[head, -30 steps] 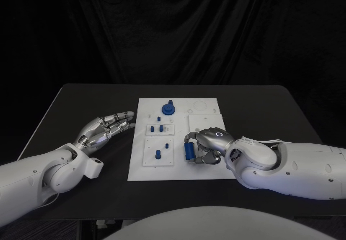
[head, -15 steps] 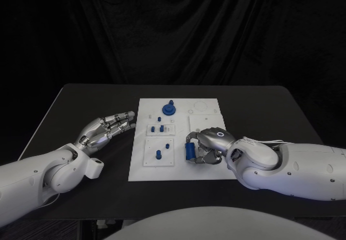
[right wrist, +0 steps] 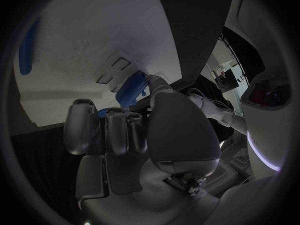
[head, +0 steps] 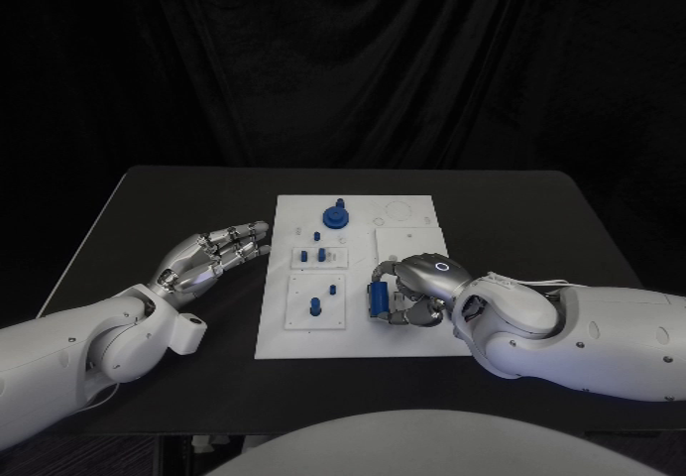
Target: Assemble the parts on the task board
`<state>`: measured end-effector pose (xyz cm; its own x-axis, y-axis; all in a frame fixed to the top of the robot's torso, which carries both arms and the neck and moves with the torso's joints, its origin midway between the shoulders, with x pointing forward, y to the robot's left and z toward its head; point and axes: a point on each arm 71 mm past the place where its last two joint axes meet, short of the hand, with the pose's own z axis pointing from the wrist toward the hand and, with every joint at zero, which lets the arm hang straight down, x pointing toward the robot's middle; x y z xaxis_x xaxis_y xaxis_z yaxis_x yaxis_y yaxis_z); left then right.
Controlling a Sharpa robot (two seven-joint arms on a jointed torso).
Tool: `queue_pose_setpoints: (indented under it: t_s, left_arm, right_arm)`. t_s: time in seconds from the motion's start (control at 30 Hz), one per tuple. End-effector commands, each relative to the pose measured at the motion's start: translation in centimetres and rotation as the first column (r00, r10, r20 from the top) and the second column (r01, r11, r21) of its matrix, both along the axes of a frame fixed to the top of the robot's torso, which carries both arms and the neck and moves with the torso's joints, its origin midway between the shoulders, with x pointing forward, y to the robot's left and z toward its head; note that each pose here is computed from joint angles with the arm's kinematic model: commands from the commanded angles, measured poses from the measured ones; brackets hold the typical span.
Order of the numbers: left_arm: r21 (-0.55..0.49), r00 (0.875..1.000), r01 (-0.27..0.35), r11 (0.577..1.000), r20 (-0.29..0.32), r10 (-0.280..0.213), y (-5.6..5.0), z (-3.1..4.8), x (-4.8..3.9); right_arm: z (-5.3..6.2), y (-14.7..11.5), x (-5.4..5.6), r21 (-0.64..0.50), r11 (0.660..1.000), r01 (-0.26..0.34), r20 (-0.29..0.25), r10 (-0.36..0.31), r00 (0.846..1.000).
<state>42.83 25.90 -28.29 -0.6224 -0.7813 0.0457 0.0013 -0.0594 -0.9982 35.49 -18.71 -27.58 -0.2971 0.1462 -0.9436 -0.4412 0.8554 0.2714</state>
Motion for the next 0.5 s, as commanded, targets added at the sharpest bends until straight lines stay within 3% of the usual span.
queue_pose_setpoints:
  t_s: [0.03,0.5]
  left_arm:
    - [-0.038,1.0,0.007,0.999,0.026,-0.006,-0.07,0.26,-0.12]
    - [-0.038,1.0,0.009,0.999,0.023,-0.008,-0.11,0.19,-0.15]
  right_arm:
    - [0.14,-0.17,-0.09,0.037,0.999,0.022,0.004,-0.022,1.0]
    - [0.22,-0.31,-0.22,0.059,0.998,0.029,-0.01,-0.028,1.0]
